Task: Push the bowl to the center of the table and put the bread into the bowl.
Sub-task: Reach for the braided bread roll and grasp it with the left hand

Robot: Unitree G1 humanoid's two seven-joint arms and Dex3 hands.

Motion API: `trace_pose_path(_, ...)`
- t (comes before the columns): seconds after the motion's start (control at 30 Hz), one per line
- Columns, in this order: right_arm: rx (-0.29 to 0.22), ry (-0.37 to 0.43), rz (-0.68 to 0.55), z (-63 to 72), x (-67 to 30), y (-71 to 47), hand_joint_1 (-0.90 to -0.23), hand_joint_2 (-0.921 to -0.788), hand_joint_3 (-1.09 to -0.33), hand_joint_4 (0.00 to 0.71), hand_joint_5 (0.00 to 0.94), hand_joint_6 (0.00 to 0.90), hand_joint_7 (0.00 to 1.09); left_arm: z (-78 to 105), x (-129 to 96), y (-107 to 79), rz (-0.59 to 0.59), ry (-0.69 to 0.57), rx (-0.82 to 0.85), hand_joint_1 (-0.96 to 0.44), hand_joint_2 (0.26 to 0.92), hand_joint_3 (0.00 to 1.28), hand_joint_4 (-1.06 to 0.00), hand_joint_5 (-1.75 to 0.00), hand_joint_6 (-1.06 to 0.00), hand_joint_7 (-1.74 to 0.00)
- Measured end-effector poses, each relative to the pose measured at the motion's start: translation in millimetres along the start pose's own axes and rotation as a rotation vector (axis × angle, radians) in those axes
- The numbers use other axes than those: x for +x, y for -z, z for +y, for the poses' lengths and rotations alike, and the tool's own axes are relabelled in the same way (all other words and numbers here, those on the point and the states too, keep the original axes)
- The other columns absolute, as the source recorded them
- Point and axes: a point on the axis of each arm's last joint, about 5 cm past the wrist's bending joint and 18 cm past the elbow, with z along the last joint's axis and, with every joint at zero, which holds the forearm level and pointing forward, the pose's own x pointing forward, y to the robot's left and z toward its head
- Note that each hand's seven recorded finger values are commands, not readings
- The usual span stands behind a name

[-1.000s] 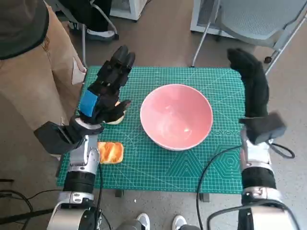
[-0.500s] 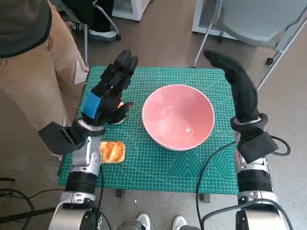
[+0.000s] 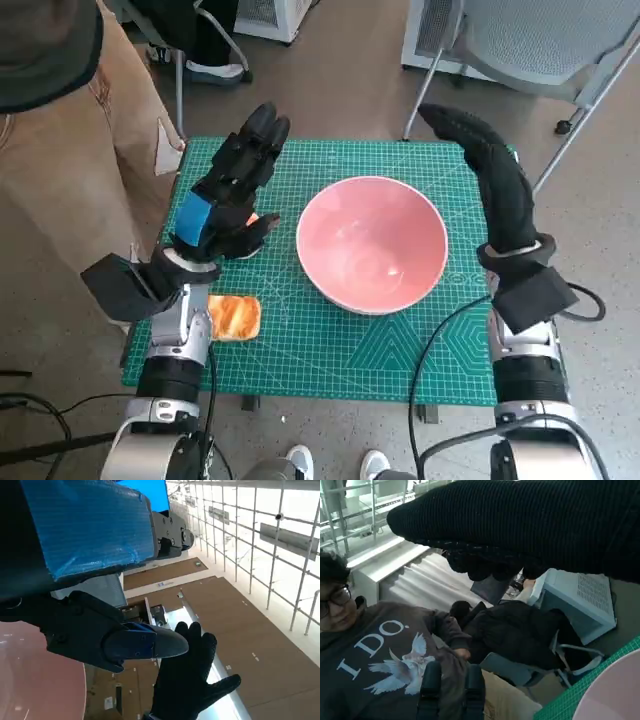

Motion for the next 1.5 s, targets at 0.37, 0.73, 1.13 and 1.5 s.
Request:
trace_pose_path(0.37,0.012,0.002,-0.018,4.1,1.4,-2.0,-0.736,-0.921,-0.837,0.148,0.002,0.098,0.23,36.2,-8,-56.6,0.195,0.193,0.387,-0.65,0.826,0.05,-0.01,0.00,-0.13,0.00)
trace_pose_path(0.73,0.013,0.001,-0.025,5.0,2.0,-2.6,-0.730,-0.921,-0.838,0.150,0.003,0.090,0.26,47.7,-31,-113.0,0.634,0.346,0.728,-0.38,0.696,0.00,-0.05,-0.02,-0.24,-0.05)
trace_pose_path(1.13,0.046,-0.001,-0.025,9.4,1.8,-1.8,-0.734,-0.921,-0.839,0.153,0.003,0.082,0.28,14.3,-50,-142.9,0.927,0.511,0.965,-0.41,0.696,0.00,-0.08,-0.01,-0.27,-0.03)
trace_pose_path(1.5,0.060,-0.007,-0.021,10.2,1.3,-1.0,-0.730,-0.921,-0.839,0.150,0.001,0.072,0.30,6.8,-50,-142.1,0.953,0.539,0.961,-0.45,0.704,0.00,-0.09,-0.01,-0.27,-0.02)
